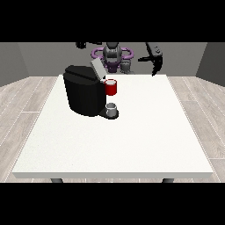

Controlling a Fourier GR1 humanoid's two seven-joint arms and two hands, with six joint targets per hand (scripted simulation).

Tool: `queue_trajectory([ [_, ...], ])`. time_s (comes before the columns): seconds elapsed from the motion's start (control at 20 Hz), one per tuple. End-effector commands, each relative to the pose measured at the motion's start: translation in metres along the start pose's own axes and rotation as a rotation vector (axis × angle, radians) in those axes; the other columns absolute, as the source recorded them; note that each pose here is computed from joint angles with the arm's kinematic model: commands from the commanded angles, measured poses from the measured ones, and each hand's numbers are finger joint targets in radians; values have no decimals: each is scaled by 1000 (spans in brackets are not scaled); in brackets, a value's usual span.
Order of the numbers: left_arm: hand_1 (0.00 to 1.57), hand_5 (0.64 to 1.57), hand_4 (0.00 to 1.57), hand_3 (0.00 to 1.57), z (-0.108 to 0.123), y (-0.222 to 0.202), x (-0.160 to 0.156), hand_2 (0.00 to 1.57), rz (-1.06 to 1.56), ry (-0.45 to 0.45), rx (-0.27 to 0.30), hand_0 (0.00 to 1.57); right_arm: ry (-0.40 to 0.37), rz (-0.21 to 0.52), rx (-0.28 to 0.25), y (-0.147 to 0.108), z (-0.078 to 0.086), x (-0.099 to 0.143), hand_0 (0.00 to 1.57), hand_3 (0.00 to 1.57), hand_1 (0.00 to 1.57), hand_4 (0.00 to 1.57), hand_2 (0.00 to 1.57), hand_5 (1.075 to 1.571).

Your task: Insert the coffee pod into the coffee machine and close the lid

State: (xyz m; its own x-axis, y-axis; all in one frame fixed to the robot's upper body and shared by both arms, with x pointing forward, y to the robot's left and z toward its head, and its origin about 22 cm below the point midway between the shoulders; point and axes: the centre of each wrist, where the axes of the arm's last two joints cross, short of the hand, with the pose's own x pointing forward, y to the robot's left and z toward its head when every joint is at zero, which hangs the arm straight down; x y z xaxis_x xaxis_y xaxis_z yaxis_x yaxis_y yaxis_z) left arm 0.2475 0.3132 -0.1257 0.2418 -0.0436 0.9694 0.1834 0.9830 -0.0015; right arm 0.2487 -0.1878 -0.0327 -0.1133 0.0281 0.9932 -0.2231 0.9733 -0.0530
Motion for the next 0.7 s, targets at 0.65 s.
queue_trajectory([
  [0.65,0,1571,174,0,3,-13,37,0,27,-243,-126,0,-168,184,-126,13,-53,71,0,0,0,263,0,1571],
])
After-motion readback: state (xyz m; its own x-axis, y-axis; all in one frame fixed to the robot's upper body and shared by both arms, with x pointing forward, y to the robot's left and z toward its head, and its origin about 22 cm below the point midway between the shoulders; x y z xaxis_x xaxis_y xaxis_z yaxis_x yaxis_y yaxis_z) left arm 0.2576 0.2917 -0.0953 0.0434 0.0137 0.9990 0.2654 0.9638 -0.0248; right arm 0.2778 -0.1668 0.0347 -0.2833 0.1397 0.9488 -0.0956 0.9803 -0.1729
